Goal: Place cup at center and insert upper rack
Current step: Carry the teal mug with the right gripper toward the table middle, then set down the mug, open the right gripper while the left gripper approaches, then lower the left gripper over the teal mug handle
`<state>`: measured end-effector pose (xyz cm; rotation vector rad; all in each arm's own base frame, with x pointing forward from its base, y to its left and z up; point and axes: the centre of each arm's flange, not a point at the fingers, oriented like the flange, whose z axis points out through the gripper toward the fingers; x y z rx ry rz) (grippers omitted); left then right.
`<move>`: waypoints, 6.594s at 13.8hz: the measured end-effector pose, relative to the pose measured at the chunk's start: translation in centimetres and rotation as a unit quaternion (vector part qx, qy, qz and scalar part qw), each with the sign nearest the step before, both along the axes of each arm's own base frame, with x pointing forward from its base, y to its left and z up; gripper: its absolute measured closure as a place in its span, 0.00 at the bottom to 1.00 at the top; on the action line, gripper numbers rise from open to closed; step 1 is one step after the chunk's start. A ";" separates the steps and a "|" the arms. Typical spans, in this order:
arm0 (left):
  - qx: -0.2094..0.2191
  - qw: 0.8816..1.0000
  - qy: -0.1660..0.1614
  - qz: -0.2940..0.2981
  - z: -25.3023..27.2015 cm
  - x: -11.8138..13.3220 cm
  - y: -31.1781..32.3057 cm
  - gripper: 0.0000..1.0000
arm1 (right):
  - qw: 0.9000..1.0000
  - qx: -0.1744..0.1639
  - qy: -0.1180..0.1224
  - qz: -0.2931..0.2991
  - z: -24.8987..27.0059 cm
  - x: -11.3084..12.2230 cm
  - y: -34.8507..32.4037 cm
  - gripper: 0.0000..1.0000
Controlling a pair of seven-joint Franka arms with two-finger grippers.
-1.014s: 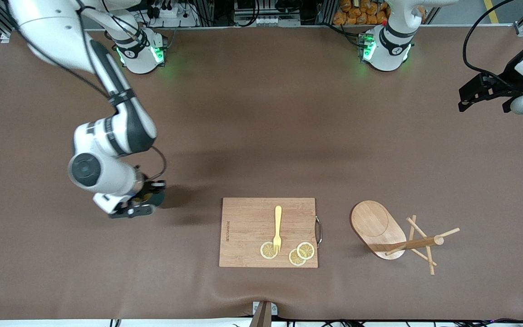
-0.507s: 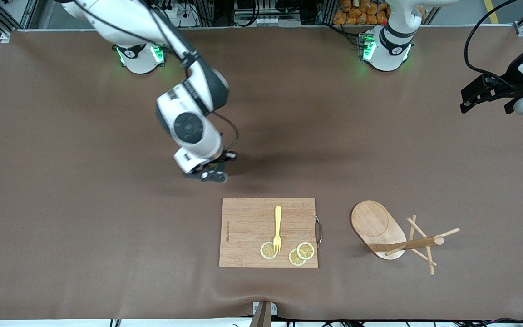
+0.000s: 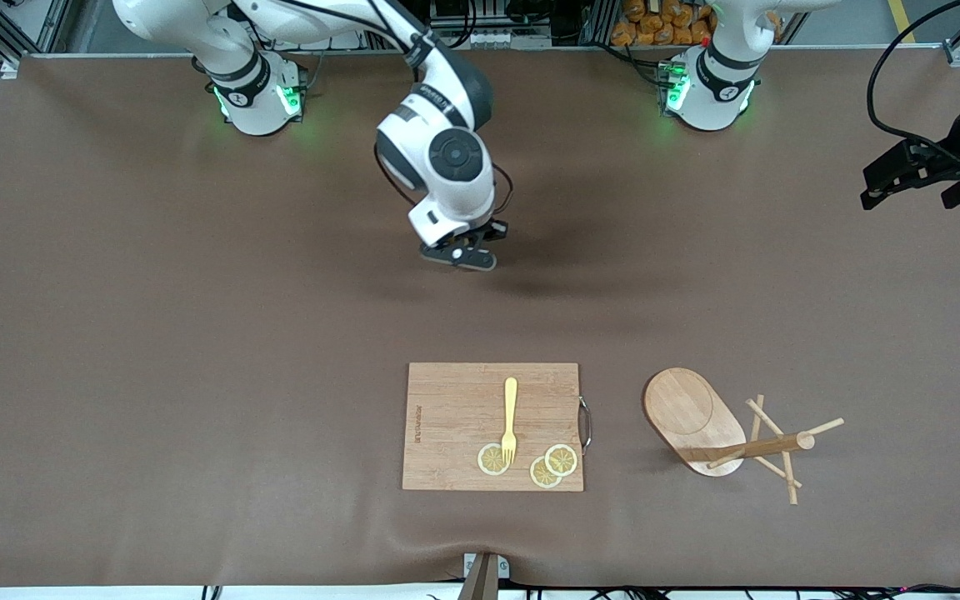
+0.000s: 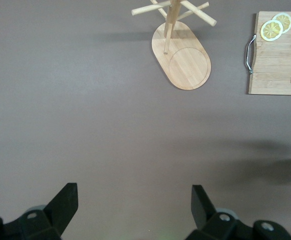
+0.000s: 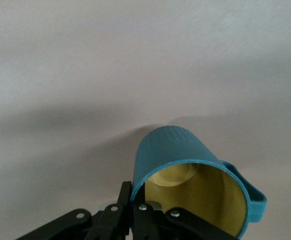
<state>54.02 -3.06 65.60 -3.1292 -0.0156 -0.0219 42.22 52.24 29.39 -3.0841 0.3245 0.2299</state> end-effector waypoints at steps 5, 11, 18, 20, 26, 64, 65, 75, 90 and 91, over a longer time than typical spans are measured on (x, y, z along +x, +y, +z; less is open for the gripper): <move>0.000 1.000 0.000 0.000 0.0 0.0 0.4 0.00 | 1.000 0.004 -0.003 0.019 -3.0 -2.8 2.8 0.96; 0.000 1.000 0.000 -0.020 0.0 0.0 0.4 0.00 | 1.000 -0.004 0.003 0.016 -4.3 -3.4 3.1 0.96; 0.001 0.999 0.005 -0.043 -0.4 0.2 -0.4 0.00 | 1.000 -0.008 0.004 -0.006 -4.4 -3.2 2.9 0.79; 0.001 0.999 0.006 -0.043 -0.5 0.2 -0.4 0.00 | 1.000 -0.008 0.003 -0.007 -4.4 -3.1 2.9 0.59; 0.000 0.999 0.000 -0.044 0.0 -0.1 -1.9 0.00 | 1.000 0.000 -0.006 -0.013 -3.4 -2.1 3.1 0.32; 0.057 0.948 -0.179 0.257 -16.5 -19.5 -54.3 0.00 | 0.989 -0.035 -0.066 0.126 33.2 12.7 -55.4 0.00; 0.063 0.944 -0.187 0.264 -18.0 -20.3 -55.3 0.00 | 0.989 -0.035 -0.066 0.126 33.2 12.7 -55.4 0.00; 0.108 0.882 -0.286 0.360 -34.9 -28.6 -62.6 0.00 | 0.992 0.001 -0.033 0.125 32.5 11.8 -54.7 0.00; 0.088 0.791 -0.372 0.477 -46.3 -31.5 -63.6 0.00 | 0.992 0.029 0.001 0.122 31.9 10.9 -54.4 0.00; 0.087 0.791 -0.372 0.477 -46.4 -31.5 -63.8 0.00 | 0.992 0.029 0.001 0.122 31.9 10.9 -54.4 0.00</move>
